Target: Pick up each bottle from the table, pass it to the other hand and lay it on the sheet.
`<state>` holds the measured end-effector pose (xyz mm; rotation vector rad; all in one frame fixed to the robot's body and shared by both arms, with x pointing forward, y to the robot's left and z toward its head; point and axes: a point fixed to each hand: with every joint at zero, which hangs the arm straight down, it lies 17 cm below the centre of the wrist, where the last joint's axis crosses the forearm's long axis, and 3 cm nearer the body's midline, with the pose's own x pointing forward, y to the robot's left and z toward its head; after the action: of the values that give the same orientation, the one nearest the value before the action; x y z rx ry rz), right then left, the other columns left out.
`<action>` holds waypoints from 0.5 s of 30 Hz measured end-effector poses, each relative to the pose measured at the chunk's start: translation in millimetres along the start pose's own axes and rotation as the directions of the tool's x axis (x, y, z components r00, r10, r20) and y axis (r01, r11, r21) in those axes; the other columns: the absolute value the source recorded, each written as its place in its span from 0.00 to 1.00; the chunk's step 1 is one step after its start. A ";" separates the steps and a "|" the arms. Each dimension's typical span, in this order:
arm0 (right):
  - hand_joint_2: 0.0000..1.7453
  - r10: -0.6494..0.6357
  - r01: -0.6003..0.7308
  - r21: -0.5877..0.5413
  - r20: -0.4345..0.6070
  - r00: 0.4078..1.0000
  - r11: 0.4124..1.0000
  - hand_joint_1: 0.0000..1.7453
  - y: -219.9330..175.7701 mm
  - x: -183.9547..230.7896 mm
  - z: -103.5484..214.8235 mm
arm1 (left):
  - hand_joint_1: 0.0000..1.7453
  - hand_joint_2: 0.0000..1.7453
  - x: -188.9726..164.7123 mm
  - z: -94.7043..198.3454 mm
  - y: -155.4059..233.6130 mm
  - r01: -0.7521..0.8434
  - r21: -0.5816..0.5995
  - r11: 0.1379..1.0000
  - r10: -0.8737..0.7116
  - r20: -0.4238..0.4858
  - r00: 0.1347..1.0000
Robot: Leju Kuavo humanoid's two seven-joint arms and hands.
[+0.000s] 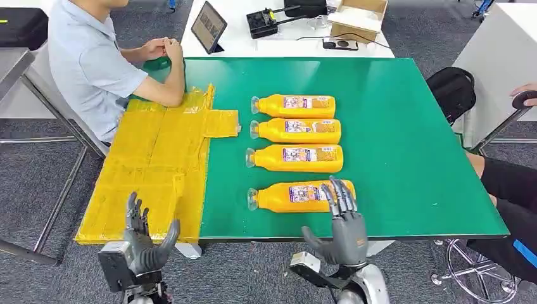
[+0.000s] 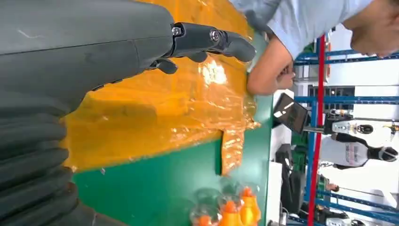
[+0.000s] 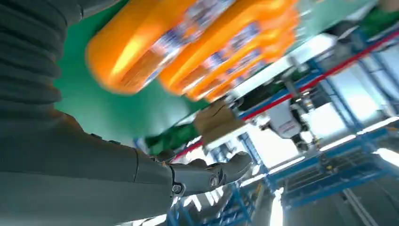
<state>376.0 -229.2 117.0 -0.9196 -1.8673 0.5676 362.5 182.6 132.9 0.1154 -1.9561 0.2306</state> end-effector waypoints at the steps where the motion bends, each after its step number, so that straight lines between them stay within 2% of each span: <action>1: 1.00 0.041 -0.041 0.003 0.000 0.999 0.999 0.00 -4.5 -8.7 -1.2 | 0.00 1.00 0.3 -1.0 -5.0 -0.006 0.001 1.000 0.006 -0.001 1.000; 7: 1.00 0.157 -0.153 0.100 -0.033 0.987 0.983 0.00 -2.7 -44.7 -20.8 | 0.00 1.00 2.8 -0.7 -20.0 -0.028 -0.004 1.000 0.028 -0.003 1.000; 11: 1.00 0.202 -0.178 0.214 -0.099 0.974 0.961 0.00 15.7 -70.3 -29.0 | 0.00 1.00 4.4 0.6 -26.0 -0.046 -0.017 0.999 0.046 -0.004 0.999; 15: 1.00 0.254 -0.212 0.266 -0.135 0.958 0.940 0.00 22.3 -91.4 -29.6 | 0.00 1.00 5.3 2.2 -33.7 -0.058 -0.041 0.997 0.058 -0.009 0.998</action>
<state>435.2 -288.0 64.4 -0.9940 -1.5053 0.8241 364.8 149.3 140.5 0.0311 -1.9570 0.2284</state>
